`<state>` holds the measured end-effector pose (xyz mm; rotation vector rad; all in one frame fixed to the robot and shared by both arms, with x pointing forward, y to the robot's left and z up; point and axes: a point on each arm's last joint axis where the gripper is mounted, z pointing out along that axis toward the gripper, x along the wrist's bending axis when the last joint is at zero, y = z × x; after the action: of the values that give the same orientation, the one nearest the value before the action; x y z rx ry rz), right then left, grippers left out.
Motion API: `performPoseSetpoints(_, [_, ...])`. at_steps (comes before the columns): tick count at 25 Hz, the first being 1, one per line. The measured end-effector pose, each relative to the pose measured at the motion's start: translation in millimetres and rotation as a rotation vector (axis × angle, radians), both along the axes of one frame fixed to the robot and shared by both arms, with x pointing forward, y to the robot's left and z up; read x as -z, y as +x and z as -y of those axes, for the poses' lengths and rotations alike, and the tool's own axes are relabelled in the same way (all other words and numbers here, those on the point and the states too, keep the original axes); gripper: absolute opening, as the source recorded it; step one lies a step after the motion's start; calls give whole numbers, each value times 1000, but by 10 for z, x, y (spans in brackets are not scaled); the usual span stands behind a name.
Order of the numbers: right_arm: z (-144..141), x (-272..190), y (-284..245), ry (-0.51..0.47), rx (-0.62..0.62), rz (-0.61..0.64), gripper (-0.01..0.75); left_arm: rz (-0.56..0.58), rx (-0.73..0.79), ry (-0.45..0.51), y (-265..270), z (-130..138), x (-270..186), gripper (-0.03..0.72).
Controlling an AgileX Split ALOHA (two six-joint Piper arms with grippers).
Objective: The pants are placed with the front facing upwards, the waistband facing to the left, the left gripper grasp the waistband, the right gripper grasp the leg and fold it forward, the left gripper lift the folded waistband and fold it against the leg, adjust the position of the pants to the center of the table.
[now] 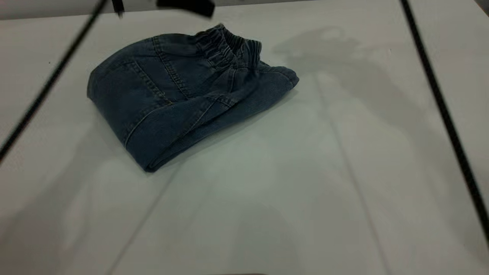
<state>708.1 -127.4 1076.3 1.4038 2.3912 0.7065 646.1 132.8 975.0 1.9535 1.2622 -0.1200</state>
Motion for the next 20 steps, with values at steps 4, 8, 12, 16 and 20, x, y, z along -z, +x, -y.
performPoseSetpoints(4, [41, -117, -86, -17, 7, -20, 496, 132, 68, 82, -149, -137, -505, 612])
performPoseSetpoints(8, [-10, -113, -136, 36, -8, -76, 496, 205, 41, 184, -302, -459, -939, 574])
performPoseSetpoints(12, [-316, -33, -225, 118, -75, -131, 491, 258, -27, 239, -485, -750, -1323, 567])
performPoseSetpoints(16, [-910, 255, -431, 93, -196, -194, 477, 317, -92, 227, -690, -921, -1666, 566])
performPoseSetpoints(20, [-1523, 758, -717, -18, -270, -263, 473, 351, -152, 199, -852, -1012, -1892, 566])
